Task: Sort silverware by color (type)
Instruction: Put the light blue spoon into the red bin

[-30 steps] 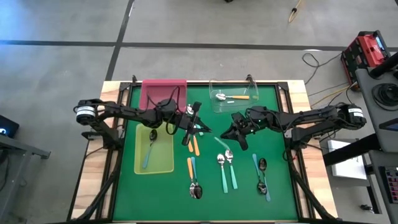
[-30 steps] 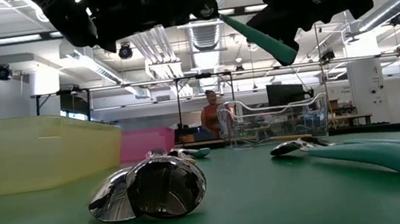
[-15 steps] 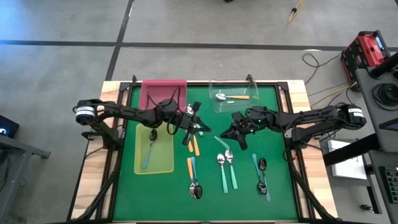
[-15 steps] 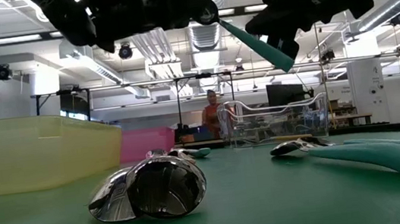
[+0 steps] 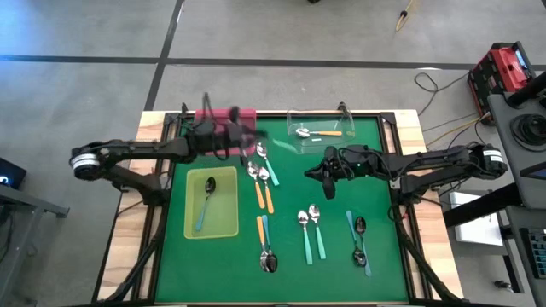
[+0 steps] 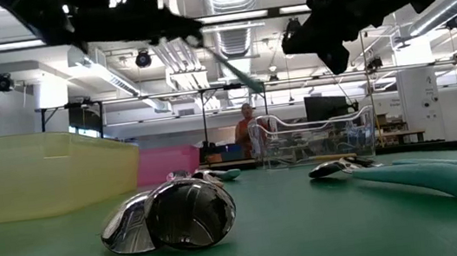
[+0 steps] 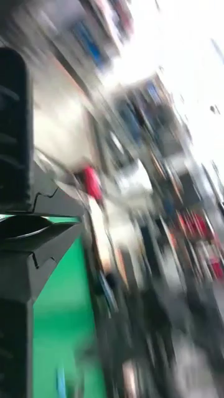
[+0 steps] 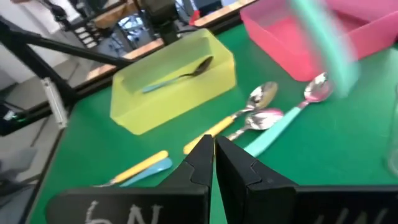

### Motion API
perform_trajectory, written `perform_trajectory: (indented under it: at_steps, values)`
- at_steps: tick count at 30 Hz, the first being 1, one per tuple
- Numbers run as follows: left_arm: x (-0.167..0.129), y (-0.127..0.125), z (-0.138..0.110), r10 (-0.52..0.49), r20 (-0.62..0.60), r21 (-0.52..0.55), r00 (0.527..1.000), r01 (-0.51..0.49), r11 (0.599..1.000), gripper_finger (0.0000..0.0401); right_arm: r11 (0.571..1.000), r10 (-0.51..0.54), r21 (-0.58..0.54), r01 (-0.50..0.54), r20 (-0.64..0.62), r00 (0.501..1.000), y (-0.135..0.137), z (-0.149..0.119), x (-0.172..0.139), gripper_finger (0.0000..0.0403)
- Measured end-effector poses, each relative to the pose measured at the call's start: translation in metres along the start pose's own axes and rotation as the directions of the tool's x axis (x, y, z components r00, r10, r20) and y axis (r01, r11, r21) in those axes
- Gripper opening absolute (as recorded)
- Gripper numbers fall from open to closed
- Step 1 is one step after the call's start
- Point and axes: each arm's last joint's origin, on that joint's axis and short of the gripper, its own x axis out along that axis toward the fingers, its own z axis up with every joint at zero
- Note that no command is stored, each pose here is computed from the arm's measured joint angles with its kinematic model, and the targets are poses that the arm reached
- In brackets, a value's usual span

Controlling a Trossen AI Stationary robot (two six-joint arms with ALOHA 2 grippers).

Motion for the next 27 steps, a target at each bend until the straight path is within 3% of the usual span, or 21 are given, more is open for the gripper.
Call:
perform_trajectory:
  at_steps: [4, 8, 17, 27]
  values:
    - [-0.019, 0.027, -0.007, 0.247, -0.128, -0.043, 0.96, -0.255, 0.966, 0.0001, 0.999, -0.006, -0.044, 0.007, 0.01, 1.0, 0.0, 0.0, 0.001, 0.0009]
    - [-0.031, 0.051, -0.015, 0.381, -0.186, -0.102, 0.905, -0.404, 0.909, 0.0, 0.994, -0.05, -0.101, 0.052, 0.018, 0.999, -0.001, 0.002, 0.005, 0.0009]
    - [-0.045, 0.094, -0.036, 0.528, -0.268, -0.196, 0.806, -0.583, 0.789, 0.0, 0.97, -0.044, -0.24, 0.05, 0.031, 0.999, 0.005, 0.022, 0.021, 0.0009]
    - [-0.033, 0.113, -0.061, 0.57, -0.364, -0.21, 0.737, -0.661, 0.721, 0.0, 0.92, -0.124, -0.371, 0.13, 0.042, 0.991, 0.003, 0.031, 0.042, 0.0009]
